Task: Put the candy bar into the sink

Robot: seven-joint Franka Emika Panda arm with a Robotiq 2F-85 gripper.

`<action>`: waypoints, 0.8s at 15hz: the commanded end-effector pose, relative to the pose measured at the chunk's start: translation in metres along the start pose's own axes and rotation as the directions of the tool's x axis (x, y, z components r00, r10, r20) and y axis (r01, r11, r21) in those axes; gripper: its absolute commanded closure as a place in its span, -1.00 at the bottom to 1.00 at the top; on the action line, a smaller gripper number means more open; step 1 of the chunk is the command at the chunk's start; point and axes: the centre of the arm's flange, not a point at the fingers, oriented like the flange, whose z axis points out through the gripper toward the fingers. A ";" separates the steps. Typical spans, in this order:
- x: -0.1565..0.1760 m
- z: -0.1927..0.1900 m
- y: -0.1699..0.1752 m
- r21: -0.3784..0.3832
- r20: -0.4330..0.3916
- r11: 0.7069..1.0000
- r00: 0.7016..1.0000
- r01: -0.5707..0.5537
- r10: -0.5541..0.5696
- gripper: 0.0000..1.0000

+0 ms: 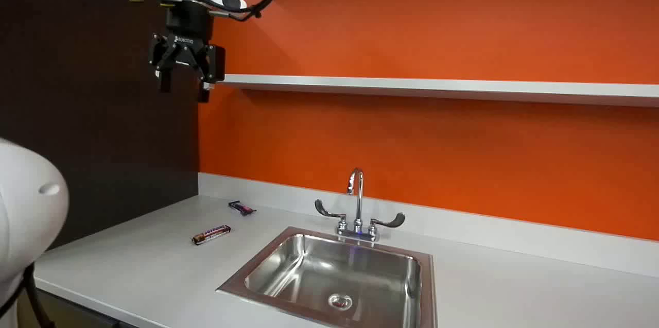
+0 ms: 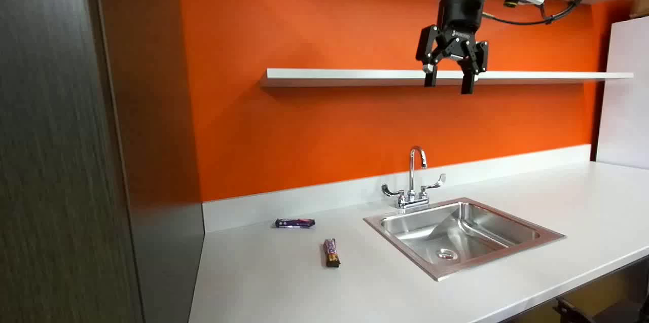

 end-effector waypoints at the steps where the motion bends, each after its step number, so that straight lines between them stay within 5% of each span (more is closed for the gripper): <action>1: 0.000 0.000 0.000 0.000 0.000 1.000 1.000 0.000 0.000 -1.00; 12: 0.067 0.071 -0.052 -0.131 0.001 0.991 1.000 -0.011 0.011 -1.00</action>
